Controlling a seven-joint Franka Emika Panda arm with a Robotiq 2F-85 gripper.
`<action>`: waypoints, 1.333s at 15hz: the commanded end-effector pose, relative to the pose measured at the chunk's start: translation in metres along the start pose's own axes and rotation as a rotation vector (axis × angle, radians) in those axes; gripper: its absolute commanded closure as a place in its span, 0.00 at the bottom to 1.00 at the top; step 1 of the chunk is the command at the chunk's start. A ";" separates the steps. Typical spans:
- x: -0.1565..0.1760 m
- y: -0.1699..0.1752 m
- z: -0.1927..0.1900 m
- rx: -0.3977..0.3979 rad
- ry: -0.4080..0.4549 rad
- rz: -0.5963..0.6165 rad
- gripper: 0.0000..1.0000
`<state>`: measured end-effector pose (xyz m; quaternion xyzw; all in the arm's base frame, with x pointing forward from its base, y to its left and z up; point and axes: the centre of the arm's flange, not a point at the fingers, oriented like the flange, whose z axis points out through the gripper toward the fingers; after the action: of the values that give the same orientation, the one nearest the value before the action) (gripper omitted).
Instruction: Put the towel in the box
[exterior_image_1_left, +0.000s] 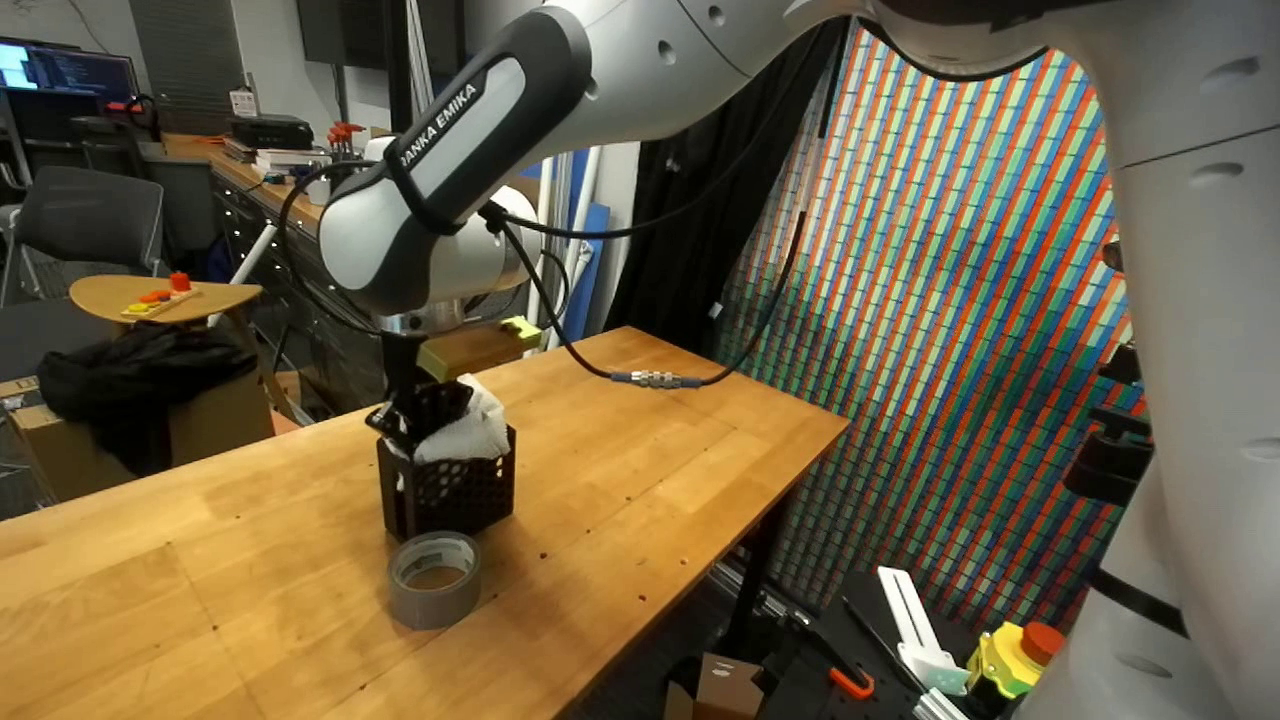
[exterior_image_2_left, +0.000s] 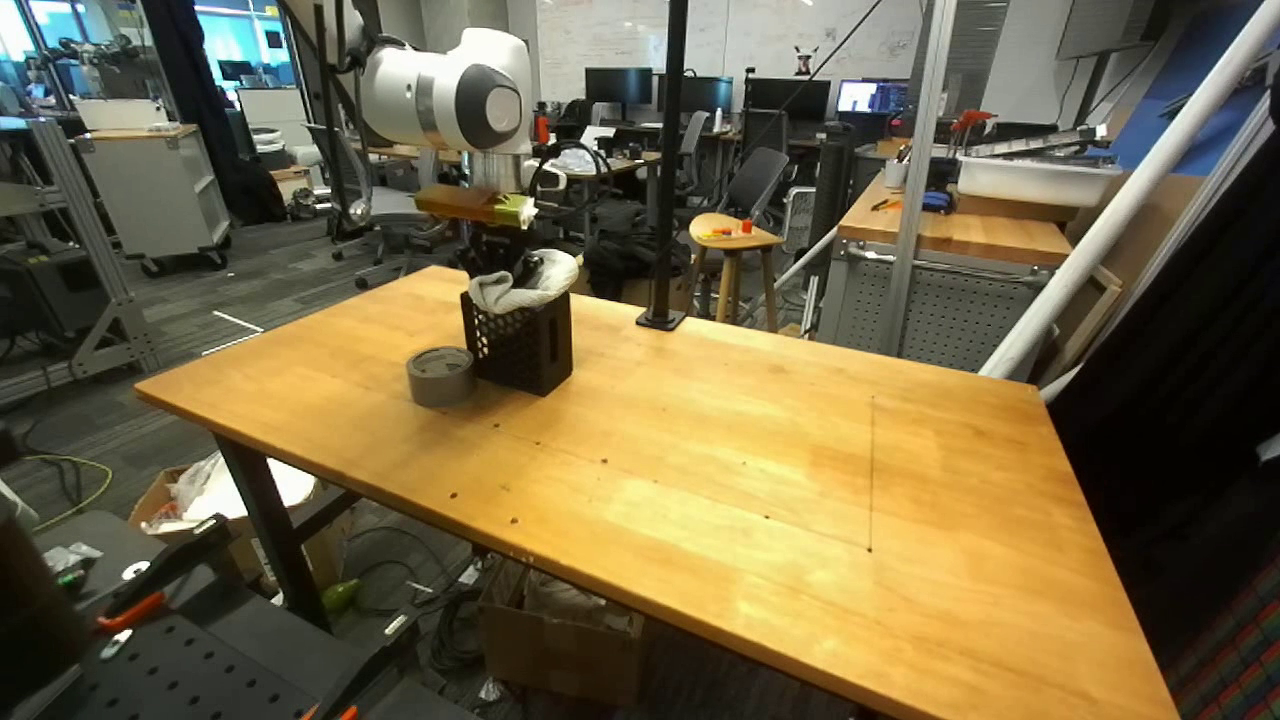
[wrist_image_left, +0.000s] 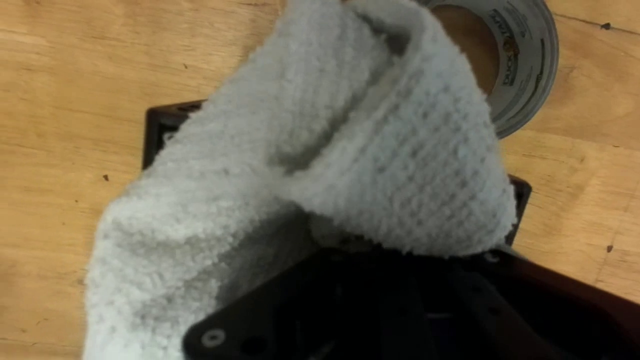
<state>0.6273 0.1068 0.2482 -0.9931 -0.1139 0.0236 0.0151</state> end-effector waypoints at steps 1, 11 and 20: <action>-0.016 0.016 -0.046 -0.079 0.008 -0.025 0.99; -0.027 0.090 -0.154 -0.285 -0.017 -0.113 0.97; 0.008 0.103 -0.140 -0.209 0.037 -0.179 0.56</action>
<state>0.6459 0.0051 0.3876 -0.9755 -0.1930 0.0042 -0.1052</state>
